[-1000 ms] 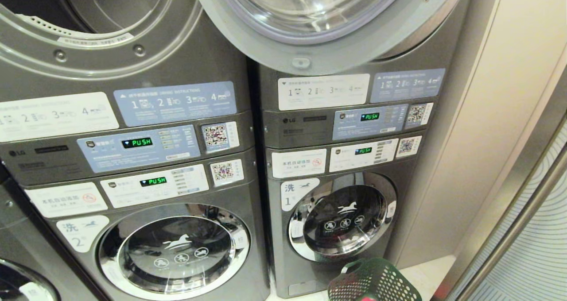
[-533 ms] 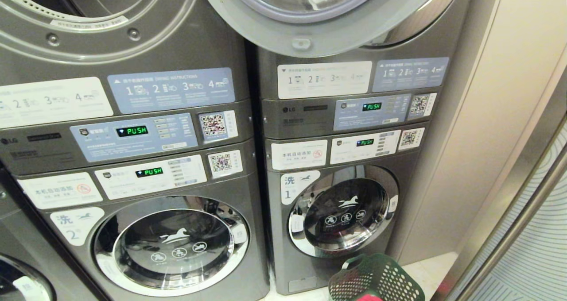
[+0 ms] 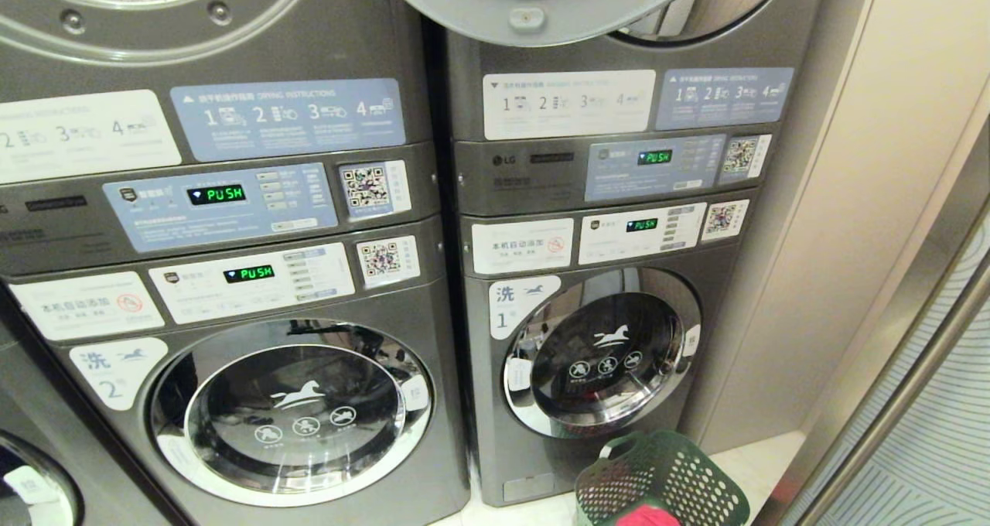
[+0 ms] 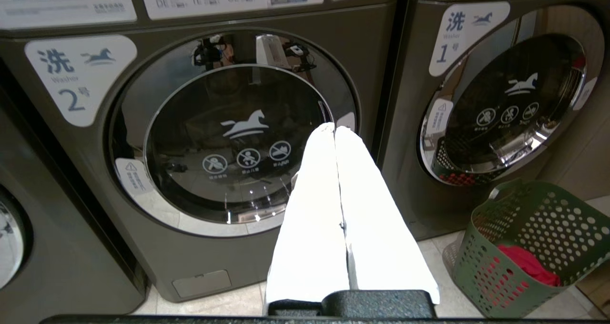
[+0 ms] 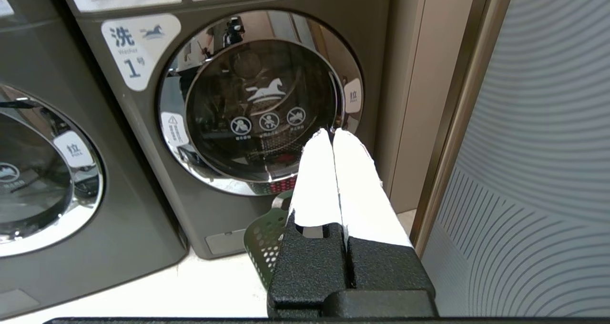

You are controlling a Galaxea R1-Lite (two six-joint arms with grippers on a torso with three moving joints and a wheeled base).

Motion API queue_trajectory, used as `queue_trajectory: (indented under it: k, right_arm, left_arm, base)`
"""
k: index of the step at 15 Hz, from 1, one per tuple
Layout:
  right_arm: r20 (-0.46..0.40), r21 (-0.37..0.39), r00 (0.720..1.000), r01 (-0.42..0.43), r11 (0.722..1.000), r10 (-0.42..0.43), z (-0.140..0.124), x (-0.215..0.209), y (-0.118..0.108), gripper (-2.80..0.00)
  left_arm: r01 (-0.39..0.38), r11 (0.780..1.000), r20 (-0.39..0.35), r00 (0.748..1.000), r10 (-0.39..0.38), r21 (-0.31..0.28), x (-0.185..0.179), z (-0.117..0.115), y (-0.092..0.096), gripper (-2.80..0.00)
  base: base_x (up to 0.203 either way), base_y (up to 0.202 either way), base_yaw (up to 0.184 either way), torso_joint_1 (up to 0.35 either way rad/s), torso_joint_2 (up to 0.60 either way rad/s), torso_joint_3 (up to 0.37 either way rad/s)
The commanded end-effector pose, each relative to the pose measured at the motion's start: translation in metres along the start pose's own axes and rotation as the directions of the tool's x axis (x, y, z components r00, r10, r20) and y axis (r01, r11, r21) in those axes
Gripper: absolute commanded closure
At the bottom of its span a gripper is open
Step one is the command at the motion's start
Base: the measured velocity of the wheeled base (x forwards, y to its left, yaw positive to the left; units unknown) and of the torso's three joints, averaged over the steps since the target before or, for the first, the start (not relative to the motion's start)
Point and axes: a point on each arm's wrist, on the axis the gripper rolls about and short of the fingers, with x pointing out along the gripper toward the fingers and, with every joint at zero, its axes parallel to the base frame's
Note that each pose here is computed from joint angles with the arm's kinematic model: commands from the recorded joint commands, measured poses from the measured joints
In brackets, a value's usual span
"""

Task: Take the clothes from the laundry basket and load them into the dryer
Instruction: Take the clothes out of the basket

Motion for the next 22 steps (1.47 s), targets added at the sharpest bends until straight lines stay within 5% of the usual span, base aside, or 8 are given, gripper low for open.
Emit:
queue_trajectory:
  k: [1, 22]
  right_arm:
    - [0.001, 0.000, 1.000, 0.000, 1.000, 0.000, 0.0000, 0.0000, 0.0000, 0.00]
    - [0.001, 0.000, 1.000, 0.000, 1.000, 0.000, 0.0000, 0.0000, 0.0000, 0.00]
  left_arm:
    - [-0.001, 1.000, 0.001, 1.000, 0.001, 0.000, -0.0001, -0.0001, 0.0000, 0.00]
    - [-0.001, 1.000, 0.001, 1.000, 0.001, -0.008, -0.0001, -0.0001, 0.0000, 0.00]
  base:
    - [0.000, 0.000, 0.000, -0.260, 0.56, 0.282]
    - [0.000, 0.000, 0.000, -0.229, 0.50, 0.272]
